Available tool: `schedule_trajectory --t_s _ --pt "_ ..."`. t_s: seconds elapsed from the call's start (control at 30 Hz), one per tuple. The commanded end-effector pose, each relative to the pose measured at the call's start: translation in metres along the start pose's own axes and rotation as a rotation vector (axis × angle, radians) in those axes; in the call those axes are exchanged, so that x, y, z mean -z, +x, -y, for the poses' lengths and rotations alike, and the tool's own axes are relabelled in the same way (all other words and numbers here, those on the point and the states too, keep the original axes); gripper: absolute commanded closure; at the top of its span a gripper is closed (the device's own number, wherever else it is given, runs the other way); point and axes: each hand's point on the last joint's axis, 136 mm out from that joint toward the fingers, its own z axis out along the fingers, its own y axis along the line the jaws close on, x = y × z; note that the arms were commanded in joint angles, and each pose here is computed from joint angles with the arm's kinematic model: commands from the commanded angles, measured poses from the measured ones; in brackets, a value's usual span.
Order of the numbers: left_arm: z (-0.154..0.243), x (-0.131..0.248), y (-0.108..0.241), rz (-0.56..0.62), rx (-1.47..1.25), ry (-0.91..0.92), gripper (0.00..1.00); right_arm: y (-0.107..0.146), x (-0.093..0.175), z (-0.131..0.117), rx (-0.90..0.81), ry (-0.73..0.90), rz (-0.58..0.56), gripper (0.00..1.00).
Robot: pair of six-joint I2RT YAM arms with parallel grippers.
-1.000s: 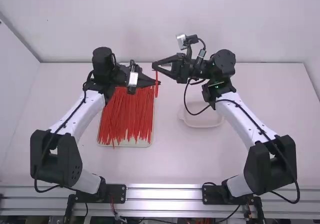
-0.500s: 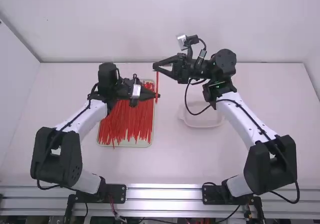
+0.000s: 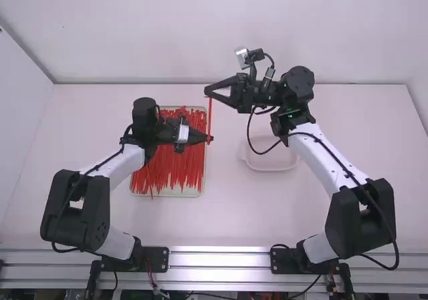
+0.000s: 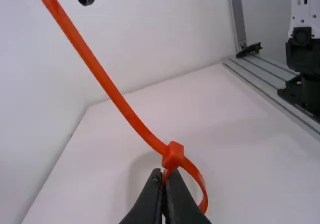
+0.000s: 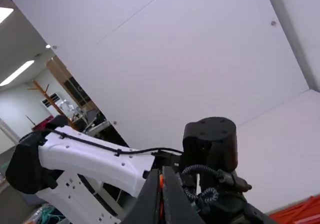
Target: Fasten the cable tie
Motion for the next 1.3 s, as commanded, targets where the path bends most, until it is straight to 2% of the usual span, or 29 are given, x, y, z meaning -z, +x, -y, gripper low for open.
schedule_trajectory --t_s 0.0,0.33,0.4,0.43,0.47,0.67,0.73,0.77,1.0,1.27 --pt "0.008 -0.003 0.013 -0.016 0.099 -0.005 0.98 -0.03 0.006 -0.012 0.087 0.031 0.08 1.0" --pt "0.008 -0.003 0.013 -0.016 0.096 -0.005 0.98 -0.029 0.006 -0.012 0.124 0.029 0.075 1.0" --pt "0.008 -0.003 0.013 -0.016 0.095 -0.005 0.98 -0.03 0.009 -0.011 0.149 0.036 0.075 0.91" --pt "0.008 -0.003 0.013 -0.016 0.092 -0.006 0.98 -0.03 0.013 -0.009 0.171 0.042 0.074 0.75" --pt "0.007 -0.003 0.013 -0.015 0.087 -0.006 0.98 -0.031 0.017 -0.008 0.191 0.049 0.073 0.68" --pt "0.005 -0.003 0.01 -0.012 0.092 -0.011 0.98 -0.042 0.053 0.017 0.18 0.154 0.103 0.48" --pt "0.003 -0.003 0.01 -0.015 0.087 -0.018 0.98 -0.043 0.071 0.031 0.169 0.209 0.109 0.31" --pt "0.003 -0.003 0.009 -0.014 0.078 -0.018 0.98 -0.044 0.079 0.036 0.161 0.232 0.113 0.27" --pt "-0.01 -0.002 0.0 -0.009 0.082 -0.057 0.98 -0.029 0.123 0.069 0.05 0.355 0.099 0.25" --pt "-0.036 0.001 -0.025 0.018 0.035 -0.159 0.98 0.001 0.128 0.085 0.0 0.394 0.035 0.22"
